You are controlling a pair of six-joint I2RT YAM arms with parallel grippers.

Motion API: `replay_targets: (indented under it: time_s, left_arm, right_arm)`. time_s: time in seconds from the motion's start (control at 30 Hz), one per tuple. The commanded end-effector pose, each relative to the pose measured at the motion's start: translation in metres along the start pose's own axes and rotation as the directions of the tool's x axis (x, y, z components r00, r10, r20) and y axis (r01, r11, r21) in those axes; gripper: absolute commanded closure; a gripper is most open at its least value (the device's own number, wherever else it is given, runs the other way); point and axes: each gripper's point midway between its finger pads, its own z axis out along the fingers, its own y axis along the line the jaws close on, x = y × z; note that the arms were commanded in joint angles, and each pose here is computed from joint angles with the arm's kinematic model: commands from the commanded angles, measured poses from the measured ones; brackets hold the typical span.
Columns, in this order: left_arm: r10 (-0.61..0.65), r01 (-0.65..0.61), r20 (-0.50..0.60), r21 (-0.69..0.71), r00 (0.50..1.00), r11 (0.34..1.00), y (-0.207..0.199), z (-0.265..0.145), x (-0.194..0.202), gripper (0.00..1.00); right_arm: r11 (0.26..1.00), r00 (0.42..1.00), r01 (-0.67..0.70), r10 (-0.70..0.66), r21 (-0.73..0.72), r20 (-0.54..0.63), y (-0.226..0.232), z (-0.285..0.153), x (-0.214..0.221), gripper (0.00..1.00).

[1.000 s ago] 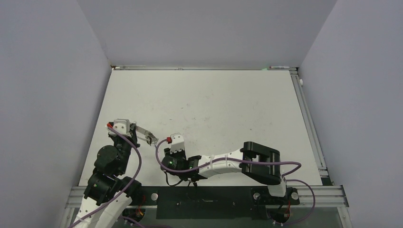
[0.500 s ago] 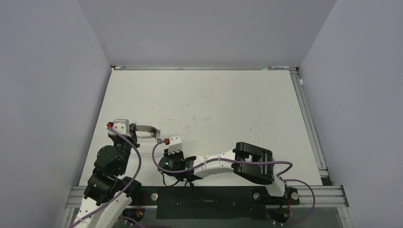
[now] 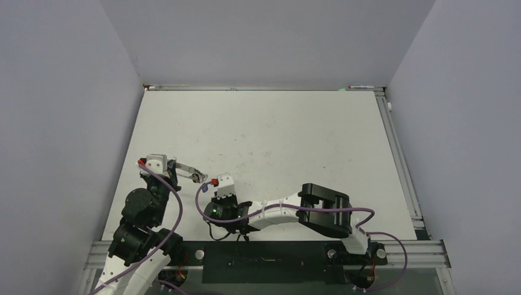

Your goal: Put the keys on the keyring

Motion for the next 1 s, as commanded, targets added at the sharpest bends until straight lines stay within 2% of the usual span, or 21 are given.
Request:
replay_targets:
  time_s: [0.0,0.2,0.5,0.7,0.97]
  left_arm:
    - [-0.049,0.048,0.093,0.006,0.994,0.999,0.001,-0.005,-0.032,1.0]
    - [-0.05,0.047,0.099,0.028,0.994,0.998,-0.003,-0.006,-0.033,1.0]
    - [-0.05,0.039,0.112,0.097,0.992,0.995,-0.015,-0.005,-0.035,1.0]
    - [-0.046,0.024,0.109,0.195,0.993,0.98,-0.034,-0.003,-0.033,1.0]
    - [-0.039,0.006,0.082,0.37,0.996,0.929,-0.069,-0.001,-0.026,1.0]
  right_arm:
    - [0.999,0.999,0.034,-0.034,-0.003,0.033,0.001,-0.006,-0.014,0.95]
    - [0.992,0.991,0.113,-0.109,-0.06,0.078,-0.013,-0.025,-0.03,0.95]
    - [0.966,0.985,0.132,-0.103,-0.223,0.136,-0.053,-0.058,-0.07,0.95]
    - [0.93,0.947,0.238,-0.158,-0.28,0.28,-0.072,-0.097,-0.108,0.95]
    - [0.873,0.893,0.343,-0.188,-0.347,0.409,-0.085,-0.136,-0.124,0.95]
